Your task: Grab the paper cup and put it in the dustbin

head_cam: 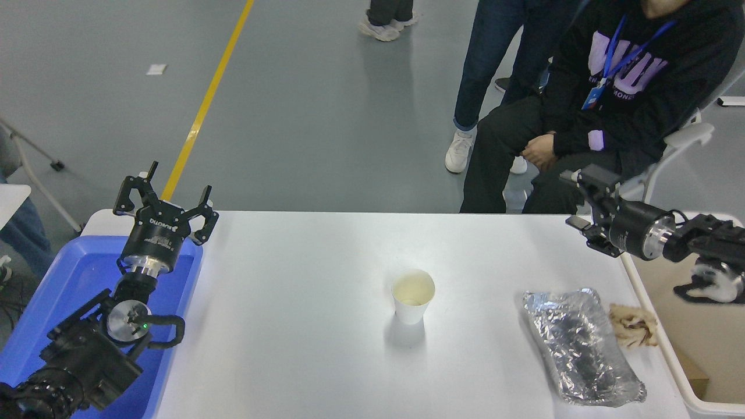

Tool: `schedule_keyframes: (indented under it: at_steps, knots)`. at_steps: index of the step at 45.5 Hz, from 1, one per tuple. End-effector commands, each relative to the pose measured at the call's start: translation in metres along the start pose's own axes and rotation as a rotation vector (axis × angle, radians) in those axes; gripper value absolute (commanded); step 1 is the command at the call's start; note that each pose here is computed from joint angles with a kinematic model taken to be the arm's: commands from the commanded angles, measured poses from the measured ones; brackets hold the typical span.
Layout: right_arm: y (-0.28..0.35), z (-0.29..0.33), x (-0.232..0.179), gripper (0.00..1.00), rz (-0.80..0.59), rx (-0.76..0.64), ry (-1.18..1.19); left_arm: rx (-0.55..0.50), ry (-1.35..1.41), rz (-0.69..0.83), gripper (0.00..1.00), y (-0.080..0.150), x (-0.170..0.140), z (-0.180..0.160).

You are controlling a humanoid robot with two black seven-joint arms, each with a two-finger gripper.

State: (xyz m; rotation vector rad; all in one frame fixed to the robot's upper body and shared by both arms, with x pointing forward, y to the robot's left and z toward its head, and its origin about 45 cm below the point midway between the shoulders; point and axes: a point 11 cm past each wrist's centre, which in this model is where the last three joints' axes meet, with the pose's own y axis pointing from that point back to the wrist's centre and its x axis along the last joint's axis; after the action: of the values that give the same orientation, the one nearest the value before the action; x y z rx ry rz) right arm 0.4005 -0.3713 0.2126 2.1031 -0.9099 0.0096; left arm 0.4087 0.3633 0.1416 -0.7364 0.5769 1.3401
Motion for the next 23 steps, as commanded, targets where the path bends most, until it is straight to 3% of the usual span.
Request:
schedule_keyframes:
  at_steps: [1, 10, 23]
  knots:
    - [0.055, -0.063, 0.013, 1.0, -0.162, -0.238, 0.242, 0.0, 0.0, 0.0, 0.98, 0.0, 0.0, 0.0]
    - [0.077, -0.151, -0.019, 1.0, -0.377, -0.28, 0.327, 0.0, 0.0, 0.0, 0.98, 0.0, 0.0, 0.0]
    - [0.096, -0.229, -0.034, 1.0, -0.369, -0.318, 0.621, -0.002, -0.001, 0.0, 0.98, 0.0, 0.0, 0.001]
